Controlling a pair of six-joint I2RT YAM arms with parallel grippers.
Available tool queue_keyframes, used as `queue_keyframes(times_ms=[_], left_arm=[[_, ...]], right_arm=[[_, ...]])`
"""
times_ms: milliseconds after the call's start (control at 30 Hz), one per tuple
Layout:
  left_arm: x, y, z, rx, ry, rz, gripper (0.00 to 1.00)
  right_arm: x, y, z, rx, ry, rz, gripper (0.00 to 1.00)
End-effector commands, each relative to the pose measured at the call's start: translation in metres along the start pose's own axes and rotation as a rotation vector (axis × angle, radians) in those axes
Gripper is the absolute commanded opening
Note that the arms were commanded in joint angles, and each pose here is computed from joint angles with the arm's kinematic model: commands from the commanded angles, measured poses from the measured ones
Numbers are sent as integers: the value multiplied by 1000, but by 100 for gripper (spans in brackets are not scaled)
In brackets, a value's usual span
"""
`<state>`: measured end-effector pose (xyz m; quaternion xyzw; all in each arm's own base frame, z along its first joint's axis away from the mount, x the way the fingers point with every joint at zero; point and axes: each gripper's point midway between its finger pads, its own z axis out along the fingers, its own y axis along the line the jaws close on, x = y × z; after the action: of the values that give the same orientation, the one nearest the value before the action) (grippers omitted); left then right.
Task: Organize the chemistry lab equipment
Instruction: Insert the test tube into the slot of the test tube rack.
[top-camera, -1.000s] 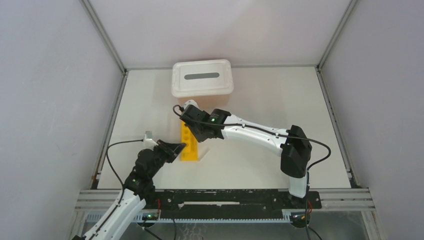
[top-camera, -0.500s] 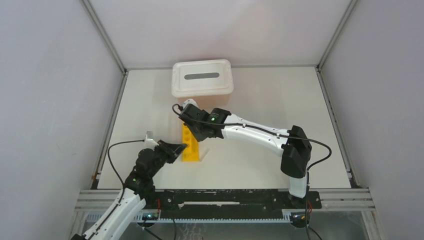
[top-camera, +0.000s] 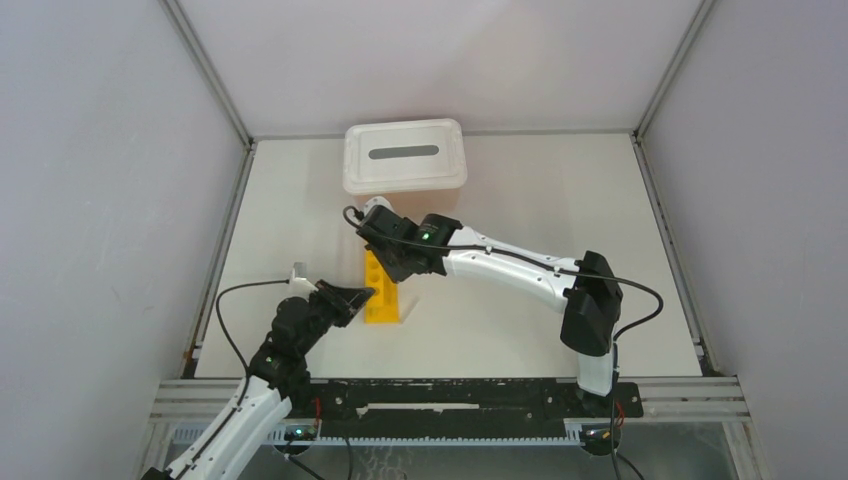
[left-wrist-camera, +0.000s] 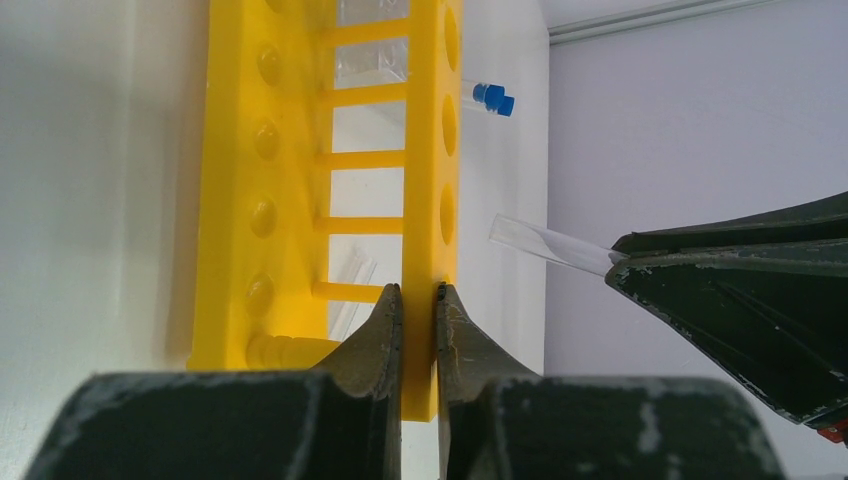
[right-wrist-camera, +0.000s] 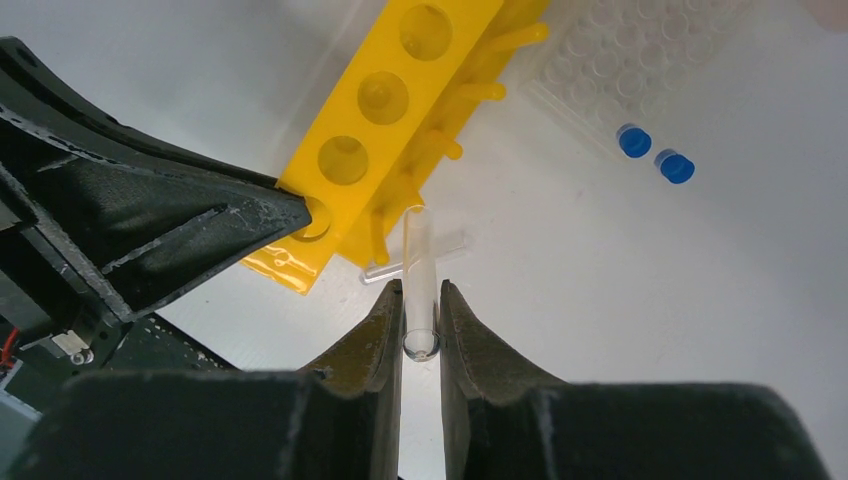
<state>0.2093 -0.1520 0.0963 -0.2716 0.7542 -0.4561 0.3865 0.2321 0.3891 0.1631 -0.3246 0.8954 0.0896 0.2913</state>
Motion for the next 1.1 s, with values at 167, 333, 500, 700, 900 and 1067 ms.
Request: queue_keyframes(times_ms=[167,333,500,700,900,1067], left_arm=[[43,83,-6,-183,119,-13,13],[42,82,-5,-178,120,-11,13],[43,82,-5,-177,119,-11,12],[43,82,-5,-173,121,-11,12],[43,78,-4,-153,122,-7,12],[42,75,-4,-140,121,-1,11]], right_arm=[[-7,11,-1,-37,-6,-22,6],[-5,11,2,-37,4,-25,6],[-4,12,4,-39,7,-26,6],[-4,11,8,-46,13,-23,6],[-4,10,13,-53,24,-23,6],[-5,11,16,-57,35,-26,6]])
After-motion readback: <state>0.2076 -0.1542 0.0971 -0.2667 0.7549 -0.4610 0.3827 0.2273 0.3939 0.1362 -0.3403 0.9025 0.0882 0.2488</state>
